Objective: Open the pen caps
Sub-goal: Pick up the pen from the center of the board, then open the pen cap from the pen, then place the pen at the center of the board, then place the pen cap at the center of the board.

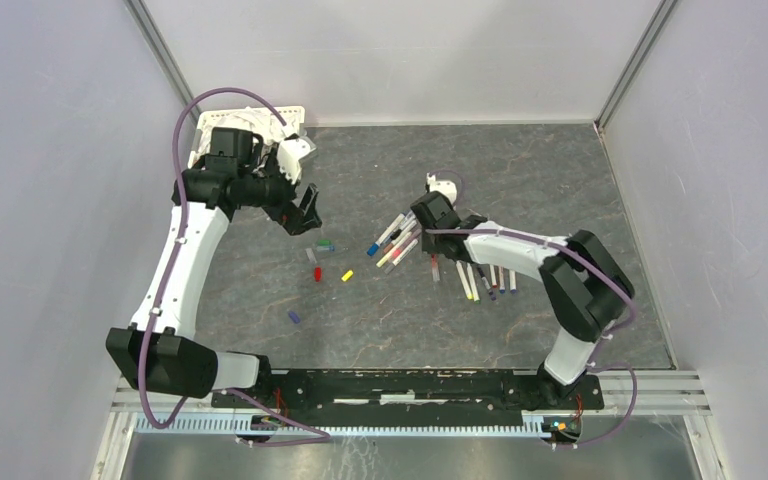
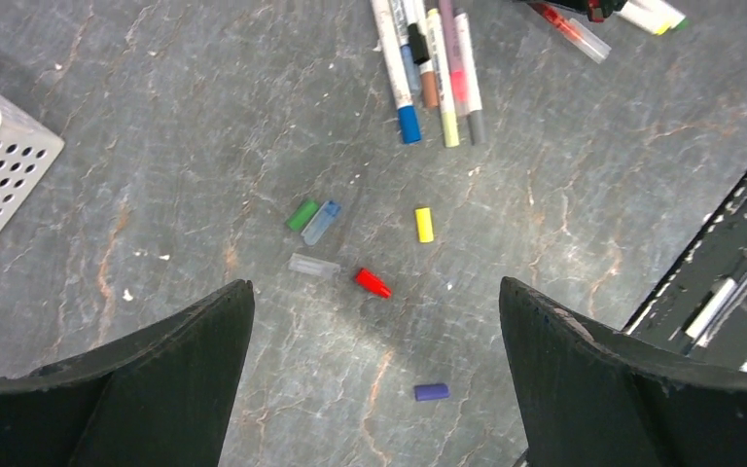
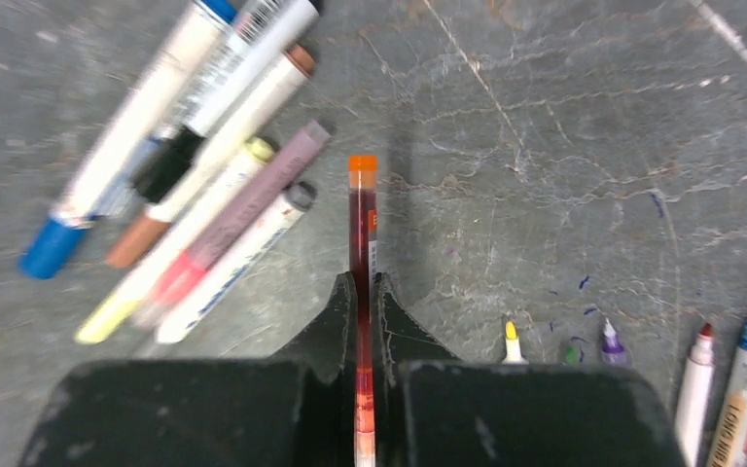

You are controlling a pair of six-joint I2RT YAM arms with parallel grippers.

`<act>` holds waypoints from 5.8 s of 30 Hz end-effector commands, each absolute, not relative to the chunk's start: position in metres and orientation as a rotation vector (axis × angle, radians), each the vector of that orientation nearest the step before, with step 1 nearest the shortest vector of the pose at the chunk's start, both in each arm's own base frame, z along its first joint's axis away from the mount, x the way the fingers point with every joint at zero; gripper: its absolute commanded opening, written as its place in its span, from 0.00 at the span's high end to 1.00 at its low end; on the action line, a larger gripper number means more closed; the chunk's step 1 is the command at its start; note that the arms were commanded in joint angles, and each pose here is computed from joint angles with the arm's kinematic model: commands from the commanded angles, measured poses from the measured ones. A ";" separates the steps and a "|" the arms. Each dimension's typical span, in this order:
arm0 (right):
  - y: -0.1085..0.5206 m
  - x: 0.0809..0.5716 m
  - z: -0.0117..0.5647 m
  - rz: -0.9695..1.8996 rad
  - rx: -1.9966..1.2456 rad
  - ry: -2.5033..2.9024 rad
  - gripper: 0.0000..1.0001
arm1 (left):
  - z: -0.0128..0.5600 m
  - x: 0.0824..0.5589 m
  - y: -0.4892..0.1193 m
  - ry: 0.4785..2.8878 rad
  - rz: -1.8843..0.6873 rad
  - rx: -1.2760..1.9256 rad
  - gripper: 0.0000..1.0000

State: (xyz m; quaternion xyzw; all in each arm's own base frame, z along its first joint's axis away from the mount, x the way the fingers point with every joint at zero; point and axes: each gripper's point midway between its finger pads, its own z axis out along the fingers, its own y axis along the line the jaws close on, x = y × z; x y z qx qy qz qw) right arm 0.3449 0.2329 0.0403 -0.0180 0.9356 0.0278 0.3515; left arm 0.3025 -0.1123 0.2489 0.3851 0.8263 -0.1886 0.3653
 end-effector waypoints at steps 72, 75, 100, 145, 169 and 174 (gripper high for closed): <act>0.418 0.200 0.250 1.670 -0.755 2.085 0.35 | 0.208 0.222 -0.118 1.353 0.232 2.273 0.98; 0.427 0.193 0.241 1.701 -0.771 2.104 0.35 | 0.210 0.223 -0.121 1.337 0.241 2.281 0.98; 0.399 0.167 0.207 1.818 -0.922 1.987 1.00 | 0.226 0.191 -0.152 1.451 -0.083 2.199 0.41; 0.312 0.150 0.132 1.521 -0.885 2.218 1.00 | 0.169 0.249 -0.080 1.698 0.165 2.325 0.98; 0.121 0.270 0.074 0.100 -0.106 2.341 1.00 | 0.030 0.275 -0.105 2.290 -0.219 1.699 0.78; 0.123 0.274 0.061 0.092 -0.114 2.350 1.00 | 0.042 0.283 -0.110 2.326 -0.220 1.606 0.58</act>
